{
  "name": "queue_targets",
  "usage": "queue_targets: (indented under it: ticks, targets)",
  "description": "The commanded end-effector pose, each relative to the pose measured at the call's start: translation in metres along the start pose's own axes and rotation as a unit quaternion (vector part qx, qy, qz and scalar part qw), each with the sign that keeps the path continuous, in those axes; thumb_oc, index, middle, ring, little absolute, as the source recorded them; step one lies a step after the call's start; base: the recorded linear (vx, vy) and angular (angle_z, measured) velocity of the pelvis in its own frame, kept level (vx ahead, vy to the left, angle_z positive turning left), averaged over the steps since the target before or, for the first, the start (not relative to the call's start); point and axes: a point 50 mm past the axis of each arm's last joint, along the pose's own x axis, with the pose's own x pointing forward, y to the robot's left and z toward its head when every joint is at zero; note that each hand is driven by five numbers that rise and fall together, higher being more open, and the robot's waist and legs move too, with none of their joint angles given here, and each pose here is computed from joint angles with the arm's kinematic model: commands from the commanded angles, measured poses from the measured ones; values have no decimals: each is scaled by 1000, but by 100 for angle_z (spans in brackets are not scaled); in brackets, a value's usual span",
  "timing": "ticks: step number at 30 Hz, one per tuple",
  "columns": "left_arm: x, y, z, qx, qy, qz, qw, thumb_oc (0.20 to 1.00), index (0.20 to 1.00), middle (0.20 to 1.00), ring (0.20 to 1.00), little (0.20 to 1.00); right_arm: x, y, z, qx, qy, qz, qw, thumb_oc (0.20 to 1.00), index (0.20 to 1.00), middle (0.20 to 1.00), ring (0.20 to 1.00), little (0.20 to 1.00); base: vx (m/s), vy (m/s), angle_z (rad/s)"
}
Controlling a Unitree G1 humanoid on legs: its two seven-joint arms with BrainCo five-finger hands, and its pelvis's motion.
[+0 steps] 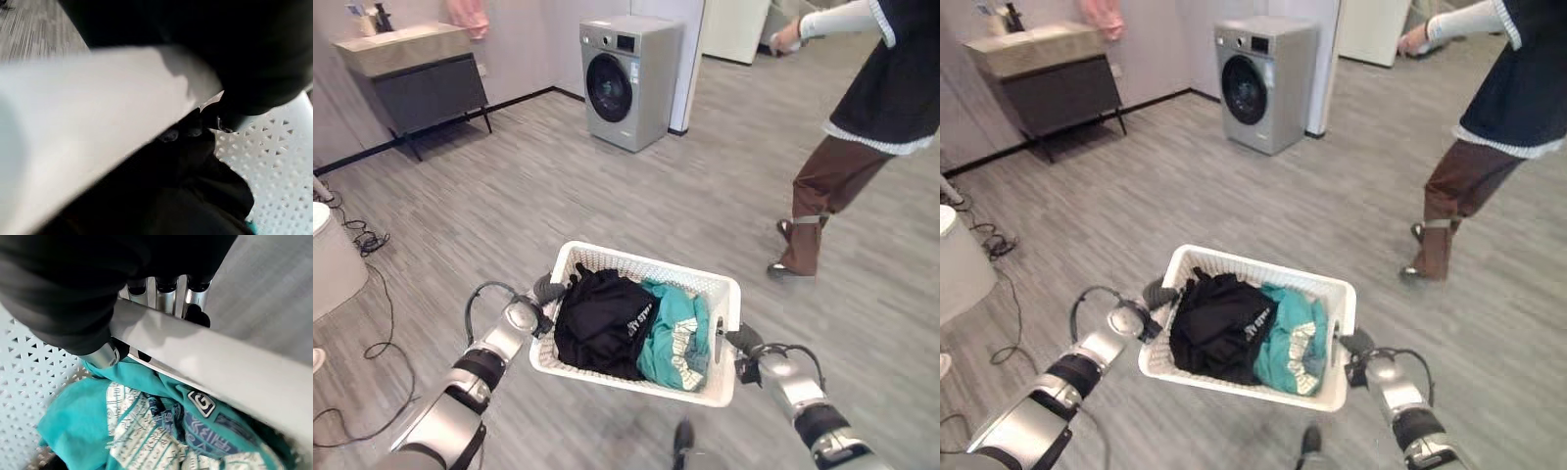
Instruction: Grab the laundry basket,head to the washer,open it,put in the laundry and shut it.
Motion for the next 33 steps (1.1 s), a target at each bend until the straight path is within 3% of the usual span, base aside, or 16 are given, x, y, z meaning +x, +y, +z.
queue_targets:
  ticks: [1,9,21,33]
  targets:
    - [-10,60,4,3,-34,88,996,200,200,200,200,200,-7,-40,31,26,-83,-45,995,200,200,200,200,200,255,-510,-25]
    - [-9,60,8,-12,-36,97,995,200,200,200,200,200,-12,-32,51,34,-133,-37,990,200,200,200,200,200,282,-215,-3]
    - [-15,57,-4,5,-33,83,996,200,200,200,200,200,-1,13,49,51,-134,23,989,200,200,200,200,200,460,60,-24]
    - [-6,48,5,2,-38,79,996,200,200,200,200,200,0,-9,50,43,-127,-15,991,200,200,200,200,200,187,24,22]
